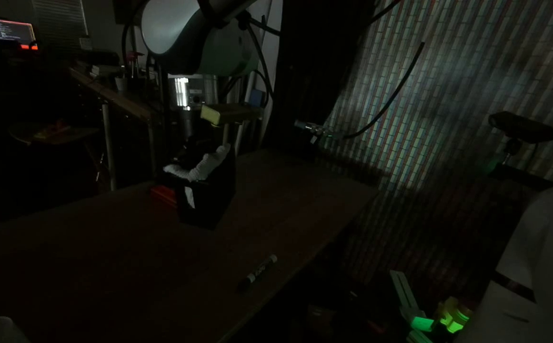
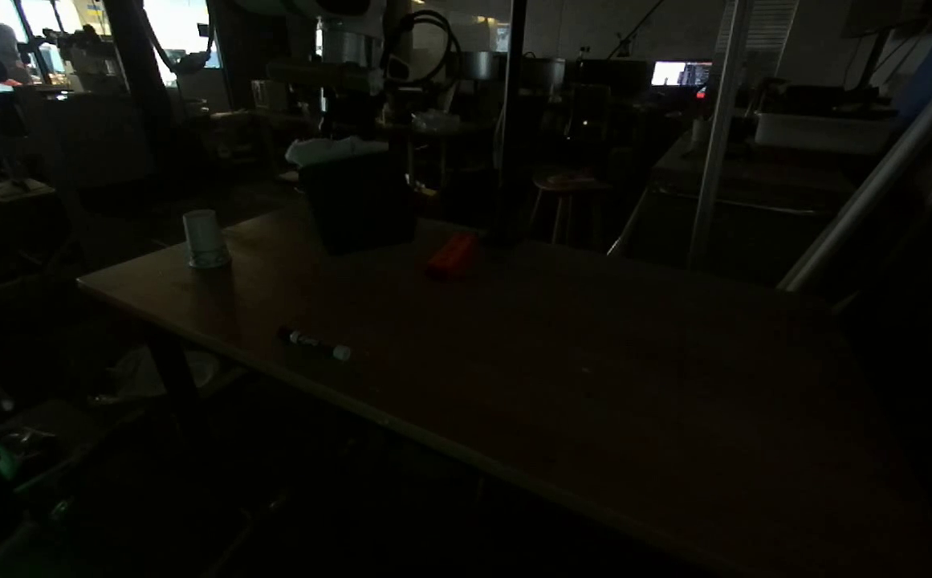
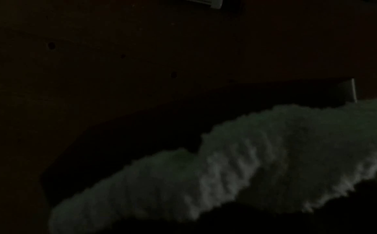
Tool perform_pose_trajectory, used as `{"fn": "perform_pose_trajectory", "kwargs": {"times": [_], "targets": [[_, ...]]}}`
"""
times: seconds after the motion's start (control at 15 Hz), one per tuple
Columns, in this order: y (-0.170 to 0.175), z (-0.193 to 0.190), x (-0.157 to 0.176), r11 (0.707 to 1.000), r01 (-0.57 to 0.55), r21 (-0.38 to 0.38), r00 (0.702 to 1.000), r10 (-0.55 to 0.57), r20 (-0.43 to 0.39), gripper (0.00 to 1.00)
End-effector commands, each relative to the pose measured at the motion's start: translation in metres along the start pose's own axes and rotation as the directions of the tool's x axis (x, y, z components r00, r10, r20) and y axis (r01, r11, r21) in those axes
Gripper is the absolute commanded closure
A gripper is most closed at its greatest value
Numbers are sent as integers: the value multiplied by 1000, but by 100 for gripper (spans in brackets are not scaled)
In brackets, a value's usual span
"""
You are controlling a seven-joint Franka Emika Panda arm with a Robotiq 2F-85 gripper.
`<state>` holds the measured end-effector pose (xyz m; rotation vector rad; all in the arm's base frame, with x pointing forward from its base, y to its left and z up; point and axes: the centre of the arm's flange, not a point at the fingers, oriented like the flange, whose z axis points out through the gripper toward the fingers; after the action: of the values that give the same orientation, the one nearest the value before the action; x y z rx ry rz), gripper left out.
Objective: Pick up the cloth and put it in the box
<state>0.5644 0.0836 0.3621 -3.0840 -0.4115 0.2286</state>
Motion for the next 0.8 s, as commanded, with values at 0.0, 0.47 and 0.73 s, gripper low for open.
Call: {"fn": "perform_pose_trajectory", "kwargs": {"times": [0.0, 0.47, 0.73], "targets": [[-8, -18, -2, 1000, -20, -9, 1000, 20, -9, 53], [-12, -26, -5, 999, -43, -11, 999, 43, -26, 1], [-16, -29, -5, 999, -36, -12, 999, 35, -38, 25]]}}
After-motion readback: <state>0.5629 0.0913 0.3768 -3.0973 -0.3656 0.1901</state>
